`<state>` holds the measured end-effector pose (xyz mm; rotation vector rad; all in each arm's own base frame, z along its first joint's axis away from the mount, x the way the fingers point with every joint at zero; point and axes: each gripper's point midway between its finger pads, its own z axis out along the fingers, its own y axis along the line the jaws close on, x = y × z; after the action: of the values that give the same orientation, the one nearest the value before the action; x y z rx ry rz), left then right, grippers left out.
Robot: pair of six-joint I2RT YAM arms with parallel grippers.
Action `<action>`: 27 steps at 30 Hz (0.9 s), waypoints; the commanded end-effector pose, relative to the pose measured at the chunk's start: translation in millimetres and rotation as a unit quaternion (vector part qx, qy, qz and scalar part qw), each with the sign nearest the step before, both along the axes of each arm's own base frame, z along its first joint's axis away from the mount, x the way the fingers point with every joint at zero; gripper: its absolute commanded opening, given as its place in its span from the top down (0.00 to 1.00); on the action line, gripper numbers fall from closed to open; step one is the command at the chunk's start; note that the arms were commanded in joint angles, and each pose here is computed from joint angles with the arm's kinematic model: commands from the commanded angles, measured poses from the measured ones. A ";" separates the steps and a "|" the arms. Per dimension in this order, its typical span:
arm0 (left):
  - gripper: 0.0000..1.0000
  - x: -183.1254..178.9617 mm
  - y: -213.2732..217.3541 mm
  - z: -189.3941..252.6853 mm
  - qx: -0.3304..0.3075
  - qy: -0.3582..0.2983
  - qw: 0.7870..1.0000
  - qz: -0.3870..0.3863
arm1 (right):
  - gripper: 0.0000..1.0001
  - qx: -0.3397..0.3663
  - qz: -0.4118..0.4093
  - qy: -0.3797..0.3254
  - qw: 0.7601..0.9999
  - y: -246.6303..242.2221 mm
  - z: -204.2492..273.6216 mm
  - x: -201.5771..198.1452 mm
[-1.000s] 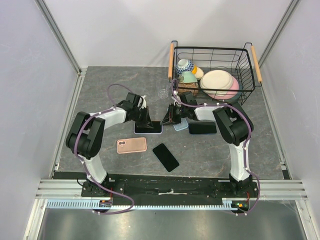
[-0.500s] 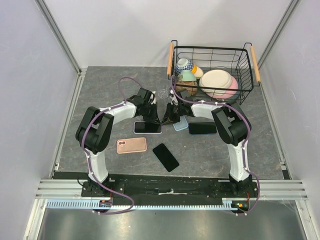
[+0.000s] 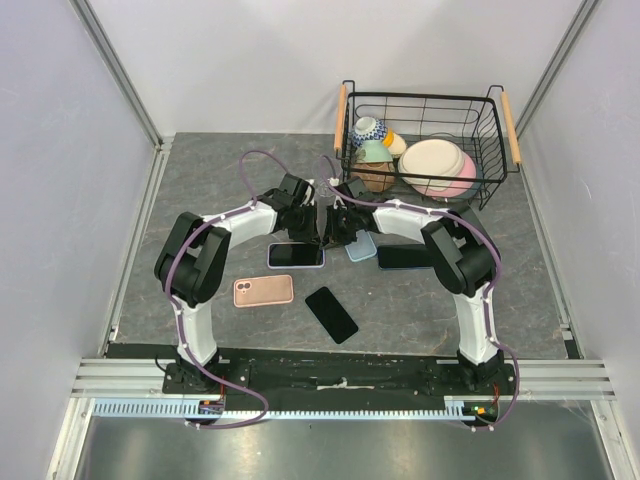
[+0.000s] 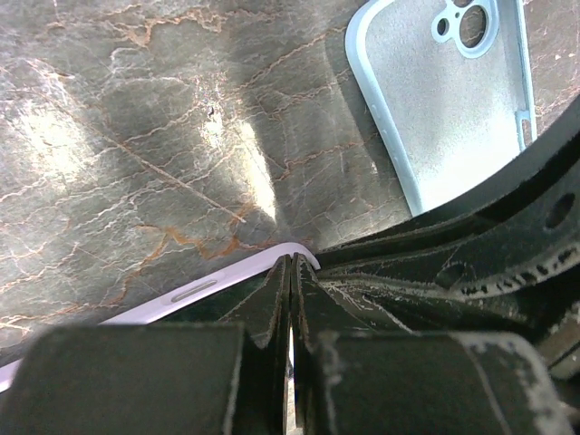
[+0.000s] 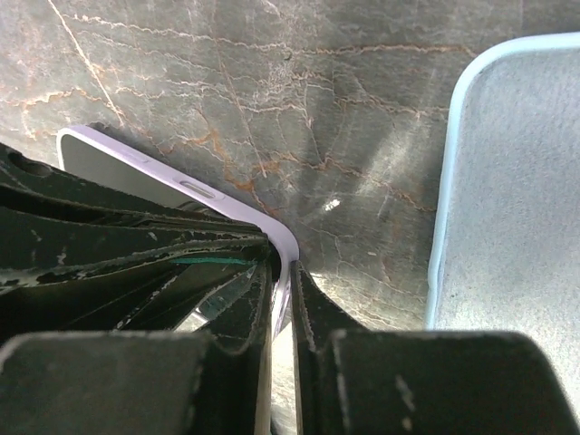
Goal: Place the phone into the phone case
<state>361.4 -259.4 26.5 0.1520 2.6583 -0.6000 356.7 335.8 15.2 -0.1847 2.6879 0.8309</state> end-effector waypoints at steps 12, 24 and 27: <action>0.94 -13.5 27.6 27.8 0.036 -0.050 0.998 0.019 | 0.92 -0.108 -0.010 -0.053 0.993 -30.9 -25.3 -4.6; 0.63 -19.3 64.9 94.5 -0.031 -0.142 0.986 0.079 | 0.85 -0.039 -0.019 -0.109 0.993 -26.8 47.5 -10.7; 0.51 -24.9 72.9 94.8 -0.050 -0.137 0.986 0.085 | 0.81 -0.004 -0.014 -0.118 0.993 -24.3 65.5 -16.2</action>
<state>337.3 -193.1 114.9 0.0240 2.3863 -0.5548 338.5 309.8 40.5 -0.2274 2.5813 0.6556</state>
